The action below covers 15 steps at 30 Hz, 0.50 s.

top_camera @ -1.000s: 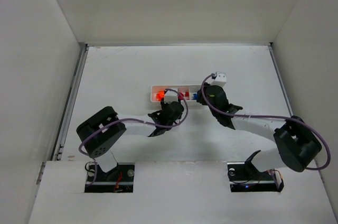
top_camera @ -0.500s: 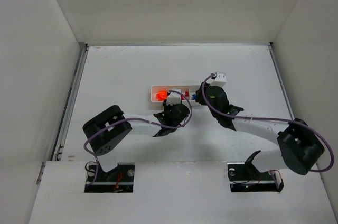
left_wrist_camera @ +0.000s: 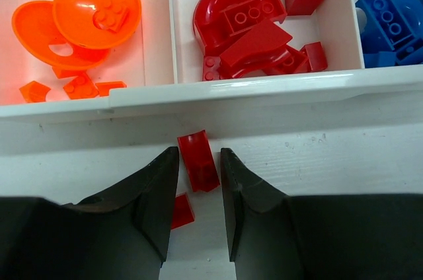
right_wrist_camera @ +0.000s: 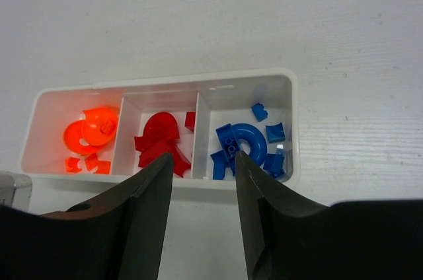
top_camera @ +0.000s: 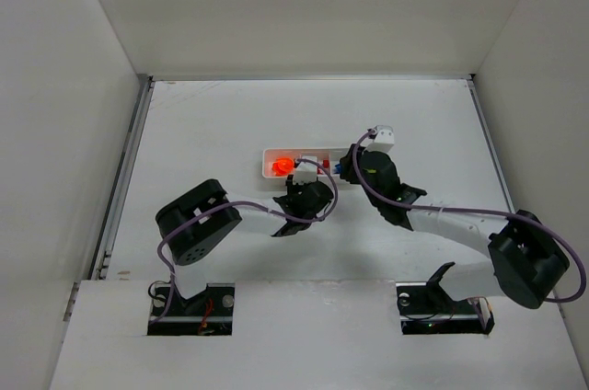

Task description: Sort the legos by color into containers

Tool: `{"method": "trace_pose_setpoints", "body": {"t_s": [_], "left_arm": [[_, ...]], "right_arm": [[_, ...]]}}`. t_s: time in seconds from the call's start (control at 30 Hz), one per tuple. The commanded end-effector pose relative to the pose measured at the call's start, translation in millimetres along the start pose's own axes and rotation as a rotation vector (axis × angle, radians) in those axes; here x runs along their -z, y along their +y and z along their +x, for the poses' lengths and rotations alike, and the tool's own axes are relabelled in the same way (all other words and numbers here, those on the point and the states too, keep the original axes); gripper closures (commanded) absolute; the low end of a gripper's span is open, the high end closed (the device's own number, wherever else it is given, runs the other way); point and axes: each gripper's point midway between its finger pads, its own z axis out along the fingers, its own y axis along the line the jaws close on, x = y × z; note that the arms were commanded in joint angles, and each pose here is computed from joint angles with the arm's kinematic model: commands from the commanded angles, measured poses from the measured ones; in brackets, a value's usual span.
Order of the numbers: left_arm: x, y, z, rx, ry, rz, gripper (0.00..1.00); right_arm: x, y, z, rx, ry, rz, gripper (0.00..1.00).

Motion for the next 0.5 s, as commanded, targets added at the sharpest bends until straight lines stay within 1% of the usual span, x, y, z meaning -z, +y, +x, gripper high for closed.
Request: {"method": "trace_pose_setpoints", "body": {"t_s": [0.0, 0.07, 0.23, 0.33, 0.47], "left_arm": [[-2.5, -7.7, -18.1, 0.046, -0.029, 0.003, 0.71], [-2.2, -8.1, -19.2, 0.045, -0.030, 0.005, 0.74], [4.6, -7.2, -13.8, 0.042, -0.013, 0.025, 0.85], [15.2, -11.1, -17.7, 0.052, -0.018, 0.057, 0.88], [35.9, -16.8, -33.5, 0.054, -0.042, 0.099, 0.88]], "right_arm": [[5.5, 7.8, -13.8, -0.017, -0.046, -0.026, 0.52], [5.7, 7.8, -12.9, -0.014, -0.045, -0.027, 0.52], [8.3, 7.4, -15.4, -0.018, -0.052, -0.029, 0.52], [8.6, 6.4, -15.4, -0.019, -0.053, -0.028, 0.52], [14.2, 8.1, -16.5, -0.021, -0.058, -0.037, 0.52]]}}
